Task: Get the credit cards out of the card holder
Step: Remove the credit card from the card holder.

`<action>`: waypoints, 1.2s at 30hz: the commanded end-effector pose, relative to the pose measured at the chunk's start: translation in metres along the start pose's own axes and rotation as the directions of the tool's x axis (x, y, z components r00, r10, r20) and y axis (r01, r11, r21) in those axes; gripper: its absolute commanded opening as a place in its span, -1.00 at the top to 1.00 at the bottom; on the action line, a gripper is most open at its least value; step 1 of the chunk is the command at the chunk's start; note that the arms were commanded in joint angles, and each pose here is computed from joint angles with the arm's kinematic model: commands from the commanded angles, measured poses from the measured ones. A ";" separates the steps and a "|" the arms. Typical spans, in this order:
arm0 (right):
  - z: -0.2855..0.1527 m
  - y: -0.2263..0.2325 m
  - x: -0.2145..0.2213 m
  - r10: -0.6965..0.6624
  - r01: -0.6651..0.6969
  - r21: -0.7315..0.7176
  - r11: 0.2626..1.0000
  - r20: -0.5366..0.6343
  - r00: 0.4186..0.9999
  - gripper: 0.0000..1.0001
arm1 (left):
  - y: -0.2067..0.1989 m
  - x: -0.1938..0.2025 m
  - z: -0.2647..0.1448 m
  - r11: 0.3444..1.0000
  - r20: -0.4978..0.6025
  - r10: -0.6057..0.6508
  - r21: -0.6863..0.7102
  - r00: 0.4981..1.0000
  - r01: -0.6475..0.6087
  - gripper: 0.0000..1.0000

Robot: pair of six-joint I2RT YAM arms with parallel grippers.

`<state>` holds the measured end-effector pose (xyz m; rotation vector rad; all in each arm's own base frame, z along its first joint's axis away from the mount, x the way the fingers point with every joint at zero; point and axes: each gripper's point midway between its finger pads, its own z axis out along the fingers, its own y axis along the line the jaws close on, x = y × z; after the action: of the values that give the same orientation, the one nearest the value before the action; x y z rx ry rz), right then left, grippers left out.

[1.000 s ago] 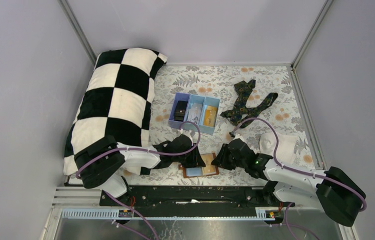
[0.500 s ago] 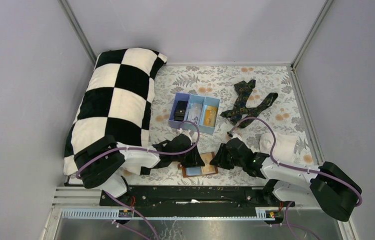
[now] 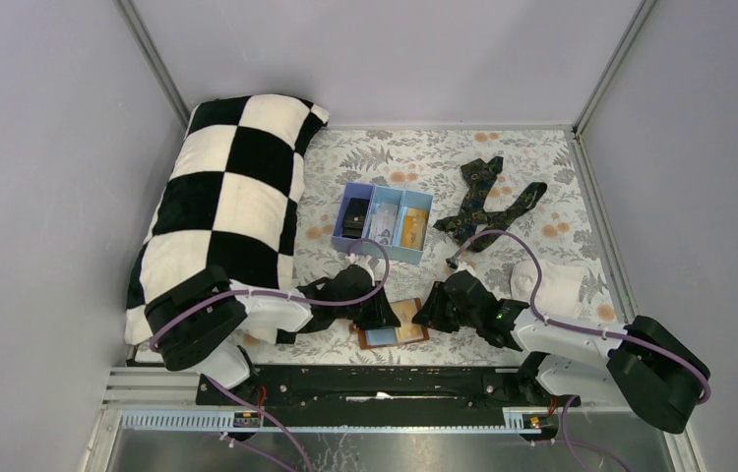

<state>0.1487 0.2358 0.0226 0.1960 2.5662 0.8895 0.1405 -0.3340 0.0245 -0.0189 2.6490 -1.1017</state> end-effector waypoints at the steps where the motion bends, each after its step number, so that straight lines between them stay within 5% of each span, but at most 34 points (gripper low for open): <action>1: 0.001 0.011 0.010 0.007 -0.010 -0.051 0.999 -0.049 0.999 0.41 | 0.001 -0.006 0.002 0.999 0.048 -0.021 0.036 0.999 0.019 0.47; 19: 0.005 0.016 0.014 0.010 -0.014 -0.057 0.998 -0.068 0.998 0.45 | -0.025 -0.017 0.005 0.986 0.060 -0.049 0.159 0.997 0.039 0.67; 25: 0.004 0.013 0.016 0.011 -0.015 -0.048 0.999 -0.074 0.997 0.47 | -0.035 -0.021 0.001 0.979 0.072 -0.049 0.200 0.996 0.034 1.00; 36: 0.000 0.001 0.014 0.031 -0.031 -0.006 1.000 -0.041 0.999 0.47 | -0.027 -0.029 -0.016 0.991 0.098 -0.004 0.132 0.995 -0.009 1.00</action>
<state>0.1494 0.2384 0.0184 0.2197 2.5743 0.8901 0.1439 -0.3262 0.0245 -0.0924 2.6154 -1.1762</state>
